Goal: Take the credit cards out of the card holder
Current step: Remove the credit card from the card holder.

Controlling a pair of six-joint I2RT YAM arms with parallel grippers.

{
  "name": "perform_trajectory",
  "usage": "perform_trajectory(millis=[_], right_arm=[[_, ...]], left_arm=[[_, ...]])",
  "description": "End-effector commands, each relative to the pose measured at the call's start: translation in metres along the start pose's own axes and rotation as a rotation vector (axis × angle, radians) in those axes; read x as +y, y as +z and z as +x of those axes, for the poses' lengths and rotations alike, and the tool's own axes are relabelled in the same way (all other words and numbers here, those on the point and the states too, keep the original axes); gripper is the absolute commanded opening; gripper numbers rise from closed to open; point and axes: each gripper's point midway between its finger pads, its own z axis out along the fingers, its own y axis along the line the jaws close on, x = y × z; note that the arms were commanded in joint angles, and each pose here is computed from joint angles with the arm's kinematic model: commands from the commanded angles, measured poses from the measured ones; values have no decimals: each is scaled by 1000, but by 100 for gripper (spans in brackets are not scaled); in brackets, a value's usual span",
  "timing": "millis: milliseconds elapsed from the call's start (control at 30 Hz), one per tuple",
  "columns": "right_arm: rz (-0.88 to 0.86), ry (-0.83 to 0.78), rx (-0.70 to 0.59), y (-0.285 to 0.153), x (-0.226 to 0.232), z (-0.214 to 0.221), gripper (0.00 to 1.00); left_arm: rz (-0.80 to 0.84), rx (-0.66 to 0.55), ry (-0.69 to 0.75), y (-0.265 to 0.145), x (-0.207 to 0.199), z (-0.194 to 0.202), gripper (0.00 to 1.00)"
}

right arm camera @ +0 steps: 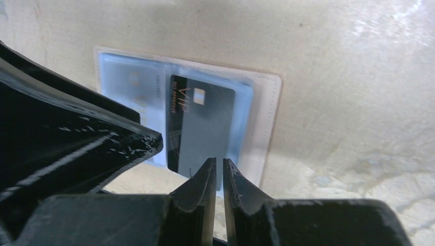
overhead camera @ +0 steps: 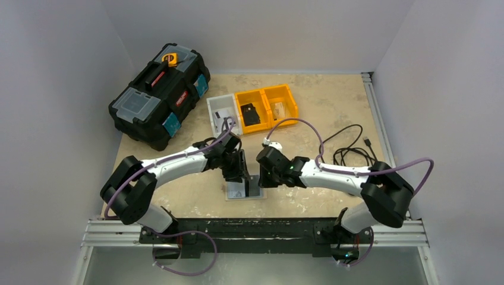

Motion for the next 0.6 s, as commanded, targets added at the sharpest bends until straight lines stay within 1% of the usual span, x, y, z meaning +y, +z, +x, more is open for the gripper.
perform_trajectory(millis=[0, 267, 567], right_arm=[[-57, -2, -38, 1, 25, -18, 8], [29, 7, -47, 17, 6, -22, 1], [59, 13, -11, 34, -12, -13, 0]], left_arm=[[11, -21, -19, 0, 7, 0, 36], [32, -19, -15, 5, 3, -4, 27], [7, 11, -23, 23, 11, -5, 27]])
